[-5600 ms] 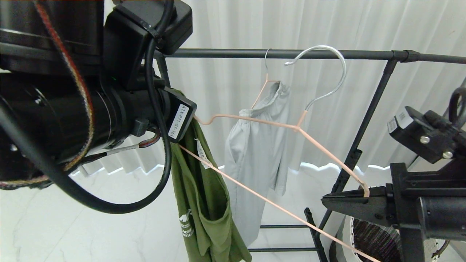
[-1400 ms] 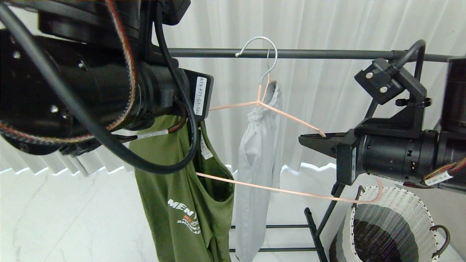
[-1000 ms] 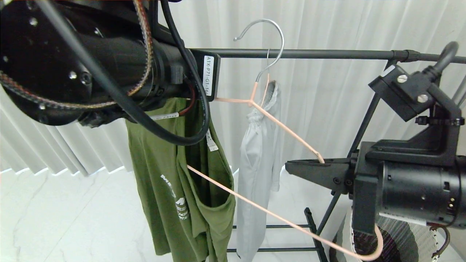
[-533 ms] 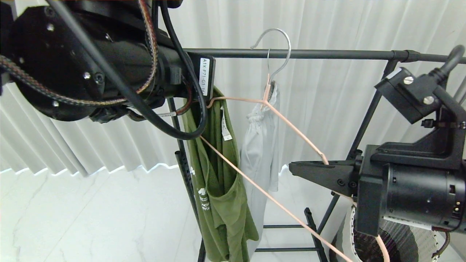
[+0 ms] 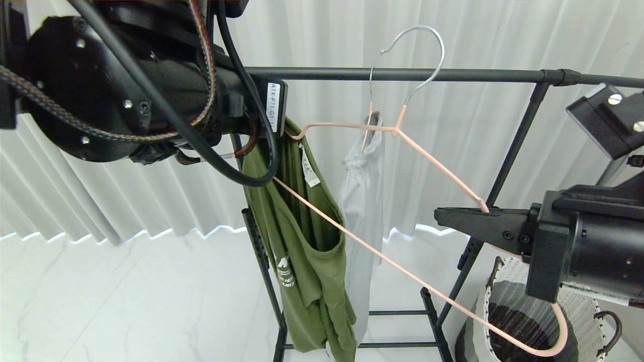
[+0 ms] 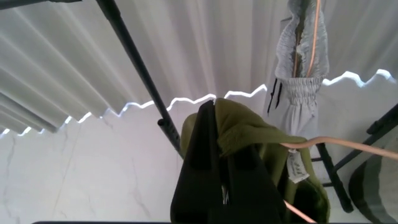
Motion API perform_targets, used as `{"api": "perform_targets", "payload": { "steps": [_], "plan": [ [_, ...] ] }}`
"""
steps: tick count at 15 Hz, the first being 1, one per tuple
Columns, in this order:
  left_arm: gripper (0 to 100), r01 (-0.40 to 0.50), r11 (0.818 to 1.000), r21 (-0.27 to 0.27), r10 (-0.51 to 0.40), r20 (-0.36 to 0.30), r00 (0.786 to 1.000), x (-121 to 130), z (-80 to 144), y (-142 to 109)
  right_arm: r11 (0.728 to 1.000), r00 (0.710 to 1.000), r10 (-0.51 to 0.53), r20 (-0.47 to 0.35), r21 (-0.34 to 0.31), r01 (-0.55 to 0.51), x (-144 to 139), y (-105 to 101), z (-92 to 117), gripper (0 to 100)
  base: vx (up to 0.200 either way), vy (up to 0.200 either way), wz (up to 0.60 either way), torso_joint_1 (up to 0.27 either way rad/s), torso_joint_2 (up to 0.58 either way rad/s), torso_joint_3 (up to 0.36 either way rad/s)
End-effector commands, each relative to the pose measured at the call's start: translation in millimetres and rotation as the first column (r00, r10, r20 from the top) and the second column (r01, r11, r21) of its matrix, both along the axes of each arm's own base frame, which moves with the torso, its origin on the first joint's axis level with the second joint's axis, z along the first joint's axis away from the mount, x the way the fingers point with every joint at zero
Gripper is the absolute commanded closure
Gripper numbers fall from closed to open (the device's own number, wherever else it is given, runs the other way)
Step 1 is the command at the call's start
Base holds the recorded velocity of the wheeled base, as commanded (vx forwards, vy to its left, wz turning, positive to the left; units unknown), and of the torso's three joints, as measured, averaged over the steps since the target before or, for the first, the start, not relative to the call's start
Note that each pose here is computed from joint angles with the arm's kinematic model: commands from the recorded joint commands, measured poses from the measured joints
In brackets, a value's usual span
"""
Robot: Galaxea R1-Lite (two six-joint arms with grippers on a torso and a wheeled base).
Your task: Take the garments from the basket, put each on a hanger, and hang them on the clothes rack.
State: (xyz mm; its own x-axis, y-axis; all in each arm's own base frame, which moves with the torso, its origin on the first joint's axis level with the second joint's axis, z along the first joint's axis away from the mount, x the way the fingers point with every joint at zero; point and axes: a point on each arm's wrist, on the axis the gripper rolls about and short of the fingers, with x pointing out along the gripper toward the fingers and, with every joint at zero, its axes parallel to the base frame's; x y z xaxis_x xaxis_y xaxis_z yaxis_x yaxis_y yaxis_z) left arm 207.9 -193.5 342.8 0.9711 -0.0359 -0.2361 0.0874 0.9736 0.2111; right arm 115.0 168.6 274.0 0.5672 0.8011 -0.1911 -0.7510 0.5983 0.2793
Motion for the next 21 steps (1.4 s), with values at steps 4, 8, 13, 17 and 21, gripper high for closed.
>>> {"api": "perform_targets", "payload": {
  "steps": [4,8,13,17,21],
  "plan": [
    [100,0.054,0.998,0.038,-0.054,-0.006,0.999,-8.7,-2.9,-8.4,1.000,1.000,-0.021,0.014,-0.003,0.021,5.1,-0.7,0.6,100,0.000,0.000,0.00,0.000,0.00,0.000],
    [100,0.129,0.992,0.013,-0.129,-0.006,0.992,-24.9,-2.6,-24.3,1.000,0.999,-0.013,0.043,0.000,0.013,15.0,14.6,-3.8,100,0.000,0.000,0.00,0.000,0.00,0.000],
    [100,0.166,0.985,-0.038,-0.166,-0.001,0.986,-35.2,0.0,-33.2,1.000,0.999,0.022,0.041,-0.008,-0.022,17.8,29.0,-10.8,100,0.000,0.000,0.00,0.000,0.00,0.000],
    [100,0.195,0.978,-0.069,-0.195,0.012,0.981,-41.0,5.1,-40.4,0.999,0.997,0.041,0.067,0.000,-0.041,23.5,44.6,-12.0,100,0.000,0.000,0.00,0.000,0.00,0.000],
    [100,0.240,0.964,-0.117,-0.238,0.026,0.971,-43.9,13.2,-46.0,0.998,0.995,0.055,0.081,0.007,-0.056,28.8,60.2,-11.1,100,0.000,0.000,0.00,0.000,0.00,0.000]
  ]
}}
